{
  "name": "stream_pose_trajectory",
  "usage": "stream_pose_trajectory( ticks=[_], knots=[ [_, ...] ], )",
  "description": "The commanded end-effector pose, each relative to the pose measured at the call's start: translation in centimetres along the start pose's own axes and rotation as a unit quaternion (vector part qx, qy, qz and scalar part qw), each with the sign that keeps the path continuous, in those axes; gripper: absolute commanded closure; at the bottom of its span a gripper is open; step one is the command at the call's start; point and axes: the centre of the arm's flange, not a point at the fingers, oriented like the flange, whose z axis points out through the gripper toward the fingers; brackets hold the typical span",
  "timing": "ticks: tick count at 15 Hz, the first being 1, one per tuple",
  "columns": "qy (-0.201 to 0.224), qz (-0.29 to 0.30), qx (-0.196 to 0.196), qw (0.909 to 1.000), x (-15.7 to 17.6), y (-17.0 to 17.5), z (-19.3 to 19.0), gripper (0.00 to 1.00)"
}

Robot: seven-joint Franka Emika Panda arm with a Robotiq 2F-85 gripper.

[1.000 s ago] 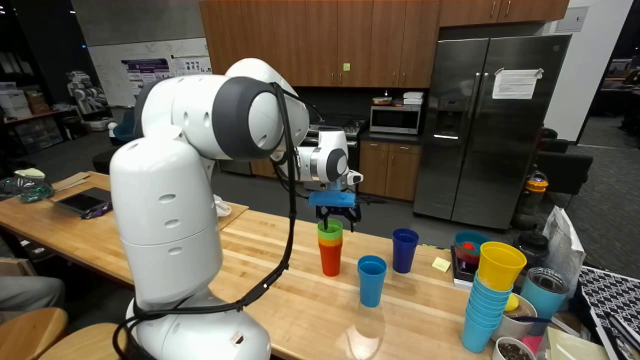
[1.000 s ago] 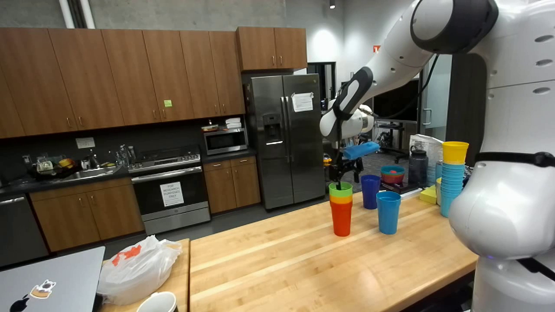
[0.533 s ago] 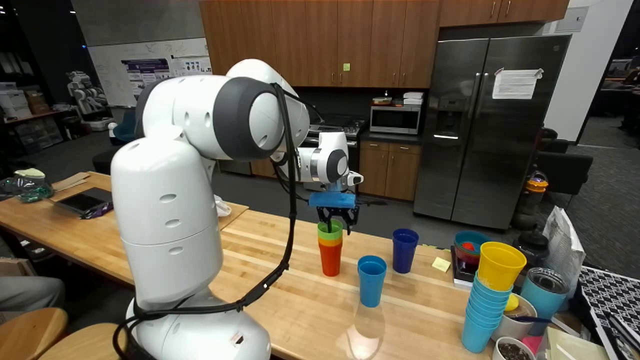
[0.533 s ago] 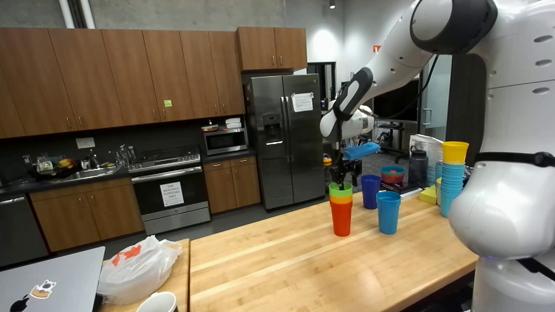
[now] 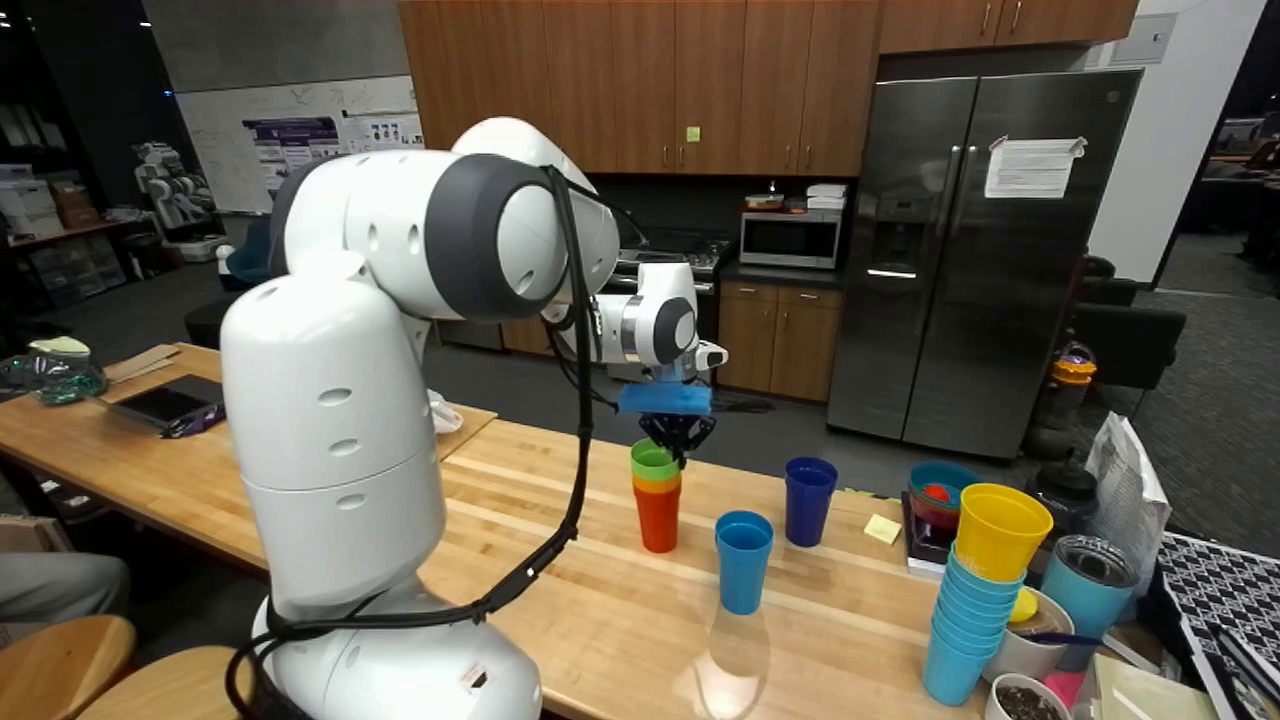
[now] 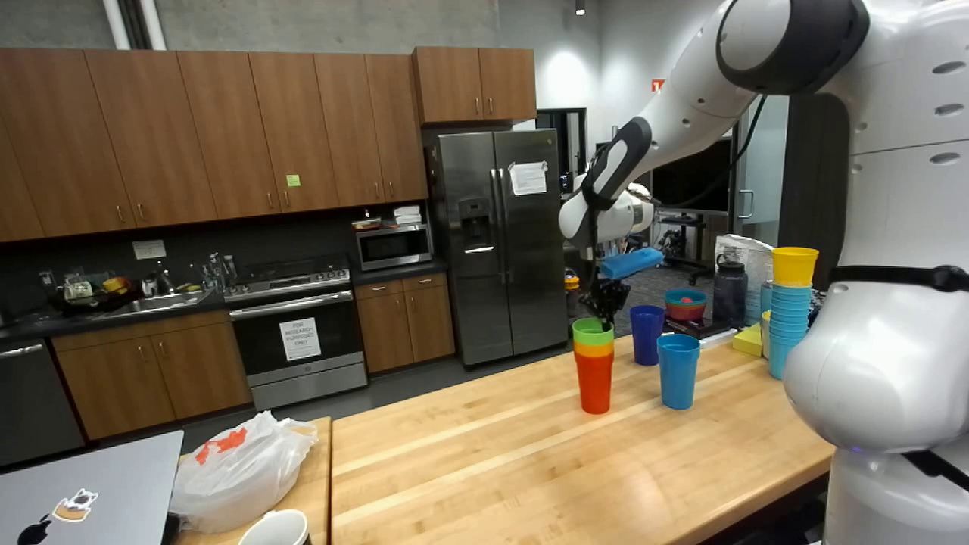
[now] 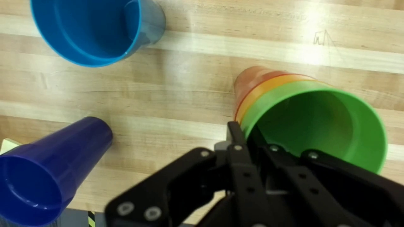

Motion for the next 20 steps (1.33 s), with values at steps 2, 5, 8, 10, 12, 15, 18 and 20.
stream_pose_trajectory(
  ticks=[2, 5, 8, 10, 12, 15, 18, 20],
  knots=[
    [0.026, 0.011, -0.013, 0.9995, -1.0, 1.1, -3.0, 0.99],
    [0.038, 0.018, -0.017, 0.999, -1.4, 1.9, -4.3, 0.99],
    [0.052, 0.024, -0.019, 0.9982, -1.7, 2.6, -5.6, 0.99],
    [0.061, 0.028, -0.023, 0.9975, -1.9, 3.2, -6.7, 0.99],
    [0.069, 0.033, -0.026, 0.9967, -2.3, 3.8, -8.0, 0.99],
    [0.085, 0.04, -0.037, 0.9949, -2.8, 5.0, -10.1, 0.99],
    [0.103, 0.041, -0.055, 0.9923, -3.1, 6.1, -12.3, 0.99],
    [0.113, 0.04, -0.068, 0.9905, -3.1, 6.6, -13.7, 0.99]
  ],
)
